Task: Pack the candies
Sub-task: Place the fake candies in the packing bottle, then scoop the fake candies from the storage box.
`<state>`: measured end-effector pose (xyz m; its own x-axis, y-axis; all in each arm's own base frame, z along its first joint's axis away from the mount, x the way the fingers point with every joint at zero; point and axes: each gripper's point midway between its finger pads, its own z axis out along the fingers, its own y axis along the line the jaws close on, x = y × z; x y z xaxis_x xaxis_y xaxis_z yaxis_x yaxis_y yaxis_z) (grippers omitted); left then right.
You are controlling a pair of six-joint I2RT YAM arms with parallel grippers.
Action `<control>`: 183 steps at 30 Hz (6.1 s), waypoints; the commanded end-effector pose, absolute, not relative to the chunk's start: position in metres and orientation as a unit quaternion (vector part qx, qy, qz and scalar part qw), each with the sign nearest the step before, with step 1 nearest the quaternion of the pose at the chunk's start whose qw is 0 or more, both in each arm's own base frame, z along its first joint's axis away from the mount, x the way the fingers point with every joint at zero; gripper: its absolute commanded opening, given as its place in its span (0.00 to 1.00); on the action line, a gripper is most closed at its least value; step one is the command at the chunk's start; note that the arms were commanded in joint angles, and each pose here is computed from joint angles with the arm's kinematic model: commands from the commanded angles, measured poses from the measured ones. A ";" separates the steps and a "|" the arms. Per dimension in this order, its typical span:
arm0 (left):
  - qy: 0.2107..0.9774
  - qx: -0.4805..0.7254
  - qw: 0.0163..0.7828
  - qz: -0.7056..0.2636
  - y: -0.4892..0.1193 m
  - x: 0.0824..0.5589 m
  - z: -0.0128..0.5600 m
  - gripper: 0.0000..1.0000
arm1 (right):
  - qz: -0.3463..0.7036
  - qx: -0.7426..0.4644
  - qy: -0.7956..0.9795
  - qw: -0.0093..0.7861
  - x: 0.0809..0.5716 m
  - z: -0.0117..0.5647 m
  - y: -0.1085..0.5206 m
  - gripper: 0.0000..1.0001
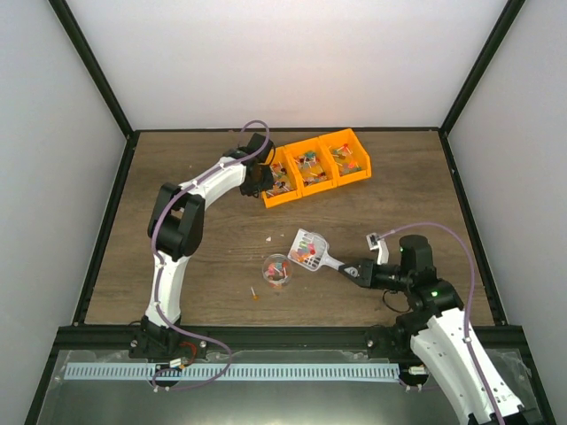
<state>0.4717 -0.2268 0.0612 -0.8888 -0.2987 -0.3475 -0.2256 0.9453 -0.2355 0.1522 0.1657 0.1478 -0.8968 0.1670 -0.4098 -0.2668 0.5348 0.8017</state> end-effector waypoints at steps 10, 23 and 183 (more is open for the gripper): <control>0.962 -0.141 0.209 -0.108 -0.222 0.476 0.077 0.36 | 0.449 -0.057 0.858 0.243 0.149 0.163 0.171 0.01; 0.962 -0.144 0.205 -0.108 -0.219 0.476 0.072 0.36 | 0.417 -0.074 0.873 0.243 0.150 0.170 0.173 0.01; 0.957 -0.175 0.214 -0.089 -0.173 0.545 0.067 0.40 | 0.330 0.075 0.884 0.322 0.356 0.244 0.265 0.01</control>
<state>0.5512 -0.1747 0.0918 -0.8224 -0.3917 -0.4127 -0.2893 0.9124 -0.2895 0.3536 0.2697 0.2291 -0.8006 0.3188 -0.5074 -0.0729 0.7887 0.6105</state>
